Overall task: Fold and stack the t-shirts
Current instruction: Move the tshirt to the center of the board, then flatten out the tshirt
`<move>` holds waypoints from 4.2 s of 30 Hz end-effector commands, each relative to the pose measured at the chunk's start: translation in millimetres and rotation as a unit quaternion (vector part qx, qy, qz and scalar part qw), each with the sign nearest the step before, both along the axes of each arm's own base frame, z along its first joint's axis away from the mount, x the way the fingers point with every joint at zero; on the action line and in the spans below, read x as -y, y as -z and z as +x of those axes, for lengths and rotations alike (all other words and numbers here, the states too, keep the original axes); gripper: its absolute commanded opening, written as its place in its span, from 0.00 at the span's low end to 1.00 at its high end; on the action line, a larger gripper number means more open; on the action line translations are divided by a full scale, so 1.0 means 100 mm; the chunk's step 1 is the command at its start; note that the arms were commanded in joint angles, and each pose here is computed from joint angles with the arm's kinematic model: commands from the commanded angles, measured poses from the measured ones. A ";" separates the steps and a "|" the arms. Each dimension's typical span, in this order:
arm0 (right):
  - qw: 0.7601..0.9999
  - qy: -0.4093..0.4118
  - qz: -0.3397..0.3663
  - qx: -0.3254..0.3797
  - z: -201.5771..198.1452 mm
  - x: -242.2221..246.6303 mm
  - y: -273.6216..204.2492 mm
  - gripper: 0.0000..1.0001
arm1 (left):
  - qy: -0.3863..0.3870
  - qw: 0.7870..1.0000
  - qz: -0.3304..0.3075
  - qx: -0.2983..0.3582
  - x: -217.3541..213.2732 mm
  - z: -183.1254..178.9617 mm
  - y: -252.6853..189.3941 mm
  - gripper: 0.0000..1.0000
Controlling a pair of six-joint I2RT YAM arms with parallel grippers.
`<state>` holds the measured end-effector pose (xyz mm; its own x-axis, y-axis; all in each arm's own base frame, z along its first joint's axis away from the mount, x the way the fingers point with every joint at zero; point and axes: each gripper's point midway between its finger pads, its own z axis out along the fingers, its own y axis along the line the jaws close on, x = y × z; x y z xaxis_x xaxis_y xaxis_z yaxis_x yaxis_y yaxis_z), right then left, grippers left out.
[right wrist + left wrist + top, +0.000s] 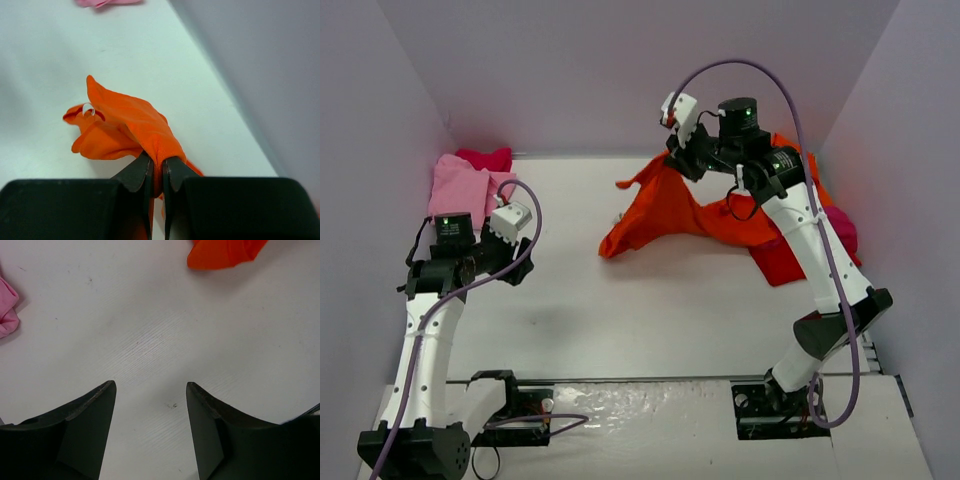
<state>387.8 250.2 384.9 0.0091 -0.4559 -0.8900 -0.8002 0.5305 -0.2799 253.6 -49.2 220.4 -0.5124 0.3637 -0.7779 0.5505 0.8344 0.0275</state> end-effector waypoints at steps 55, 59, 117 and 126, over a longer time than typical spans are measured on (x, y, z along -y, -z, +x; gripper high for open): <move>0.942 0.173 -0.286 -0.011 0.21 1.03 1.78 0.84 | 0.211 0.975 0.060 -0.041 1.22 0.36 0.09 0.66; 0.909 0.240 -0.341 -0.017 0.26 1.51 2.04 0.82 | 0.223 0.971 0.058 -0.073 1.30 0.33 0.25 0.66; 0.784 0.595 -0.123 -0.127 0.73 4.14 1.91 0.34 | 0.172 0.974 0.144 -0.013 1.19 0.53 0.31 0.66; 0.884 0.466 -0.001 -0.032 0.47 3.39 1.03 0.90 | 0.022 0.986 0.155 0.066 0.76 0.83 -0.06 0.68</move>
<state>441.8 -123.0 271.3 -0.5252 -0.2252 -0.8206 0.0998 0.9414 -0.3222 313.1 -147.7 175.9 -0.4087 0.7123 -0.5706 0.7336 0.6283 0.2589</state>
